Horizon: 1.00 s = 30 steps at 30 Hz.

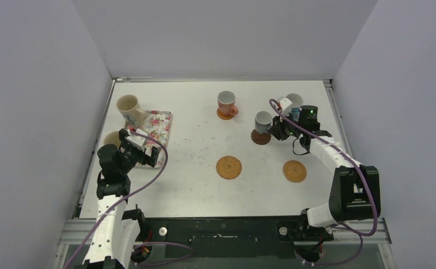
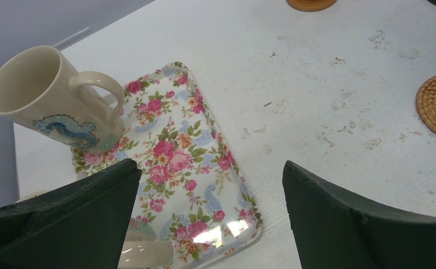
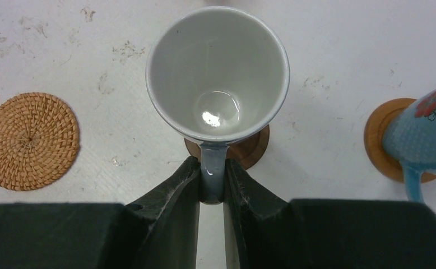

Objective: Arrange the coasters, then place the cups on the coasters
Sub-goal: Place the cup on the coaster.

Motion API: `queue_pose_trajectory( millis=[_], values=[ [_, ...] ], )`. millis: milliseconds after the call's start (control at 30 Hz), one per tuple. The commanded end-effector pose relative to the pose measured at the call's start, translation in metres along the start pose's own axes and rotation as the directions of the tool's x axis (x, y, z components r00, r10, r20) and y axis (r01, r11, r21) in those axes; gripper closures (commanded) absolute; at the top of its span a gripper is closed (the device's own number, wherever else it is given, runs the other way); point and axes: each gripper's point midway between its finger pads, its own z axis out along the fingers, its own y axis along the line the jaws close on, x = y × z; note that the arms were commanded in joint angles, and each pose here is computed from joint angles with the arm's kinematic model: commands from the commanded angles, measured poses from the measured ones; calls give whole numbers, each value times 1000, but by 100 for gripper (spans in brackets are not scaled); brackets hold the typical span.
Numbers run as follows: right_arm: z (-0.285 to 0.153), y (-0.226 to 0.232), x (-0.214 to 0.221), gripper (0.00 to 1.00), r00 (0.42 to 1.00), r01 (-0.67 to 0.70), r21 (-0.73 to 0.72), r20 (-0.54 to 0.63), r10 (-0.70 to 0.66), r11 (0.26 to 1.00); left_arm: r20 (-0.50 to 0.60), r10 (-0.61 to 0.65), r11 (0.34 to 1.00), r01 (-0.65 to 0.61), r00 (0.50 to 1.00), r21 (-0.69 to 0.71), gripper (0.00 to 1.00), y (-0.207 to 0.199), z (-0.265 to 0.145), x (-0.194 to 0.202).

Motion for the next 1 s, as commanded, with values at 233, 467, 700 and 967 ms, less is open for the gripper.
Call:
queue_pose_trajectory(
  millis=[233,467,700,967],
  values=[
    [-6,-11,-26,100,987,75,55,139,-82,996,31,20,1000,-20,999,8,3,1,2,-5],
    [-5,-15,-24,100,987,56,66,150,-66,996,31,20,1000,-20,999,6,3,1,1,-6],
    [-1,-13,-14,100,990,51,51,131,-57,997,30,23,1000,-22,999,-5,3,3,1,-6],
    [9,-14,-2,100,994,36,30,106,-39,999,25,24,1000,-24,999,-10,3,4,1,-5]
  ],
)
